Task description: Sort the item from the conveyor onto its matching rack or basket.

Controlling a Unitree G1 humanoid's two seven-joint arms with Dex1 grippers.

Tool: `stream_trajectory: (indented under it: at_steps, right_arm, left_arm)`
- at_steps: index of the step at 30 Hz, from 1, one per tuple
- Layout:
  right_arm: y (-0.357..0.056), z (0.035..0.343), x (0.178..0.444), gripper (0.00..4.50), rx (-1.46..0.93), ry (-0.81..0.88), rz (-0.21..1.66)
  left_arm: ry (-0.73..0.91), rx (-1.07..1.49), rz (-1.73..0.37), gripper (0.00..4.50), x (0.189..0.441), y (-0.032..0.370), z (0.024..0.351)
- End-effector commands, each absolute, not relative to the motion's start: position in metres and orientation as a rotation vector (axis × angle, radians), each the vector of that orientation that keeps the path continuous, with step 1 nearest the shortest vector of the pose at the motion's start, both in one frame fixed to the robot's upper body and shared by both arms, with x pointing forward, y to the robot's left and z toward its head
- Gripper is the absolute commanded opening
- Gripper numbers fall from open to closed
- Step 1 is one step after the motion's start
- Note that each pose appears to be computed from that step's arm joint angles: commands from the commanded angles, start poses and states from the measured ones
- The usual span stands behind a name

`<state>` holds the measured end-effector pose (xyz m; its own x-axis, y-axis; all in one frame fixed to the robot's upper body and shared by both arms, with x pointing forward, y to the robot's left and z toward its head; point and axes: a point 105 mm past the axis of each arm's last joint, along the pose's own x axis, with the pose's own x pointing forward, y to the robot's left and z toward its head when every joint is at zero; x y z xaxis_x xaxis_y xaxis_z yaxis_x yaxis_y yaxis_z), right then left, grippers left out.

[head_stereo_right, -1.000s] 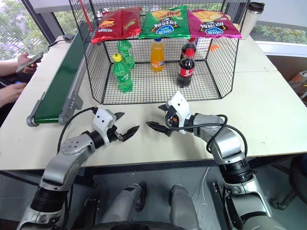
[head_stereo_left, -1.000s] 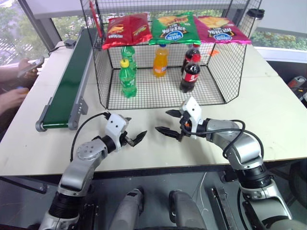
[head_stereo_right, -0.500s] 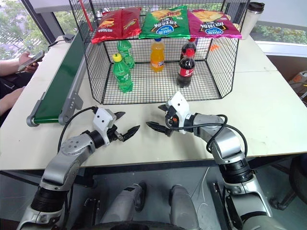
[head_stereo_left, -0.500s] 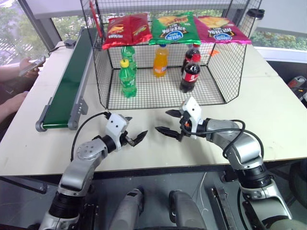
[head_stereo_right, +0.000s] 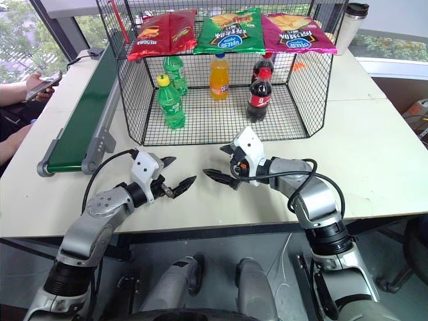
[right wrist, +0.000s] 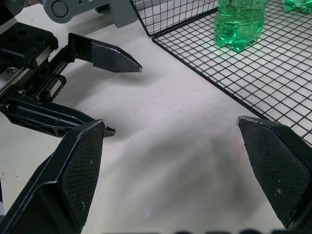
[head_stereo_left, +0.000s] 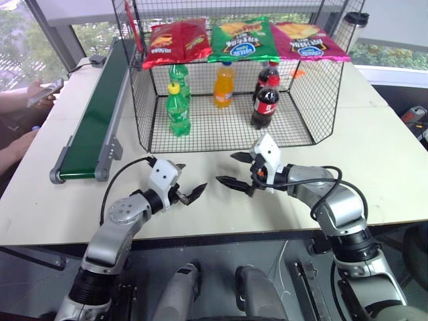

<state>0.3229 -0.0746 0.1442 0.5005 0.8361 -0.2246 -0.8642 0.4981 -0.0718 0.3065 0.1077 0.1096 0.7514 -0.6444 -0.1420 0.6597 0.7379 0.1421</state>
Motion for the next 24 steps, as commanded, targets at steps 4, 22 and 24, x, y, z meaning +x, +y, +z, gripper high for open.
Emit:
stream_trajectory:
  at_steps: [4, 22, 24]
  right_arm:
    - [-0.0675, 0.1646, 0.3175, 4.45, -0.212, 0.085, 1.072]
    - [-0.0675, 0.1646, 0.3171, 4.45, -0.214, 0.086, 1.081]
    - [-0.0675, 0.1646, 0.317, 4.45, -0.214, 0.086, 1.081]
  left_arm:
    - [0.057, 0.203, -0.715, 4.5, 0.306, 0.1076, 0.1166]
    - [0.056, 0.207, -0.714, 4.5, 0.3078, 0.1078, 0.1172]
    - [0.056, 0.208, -0.714, 4.5, 0.3077, 0.1076, 0.1173]
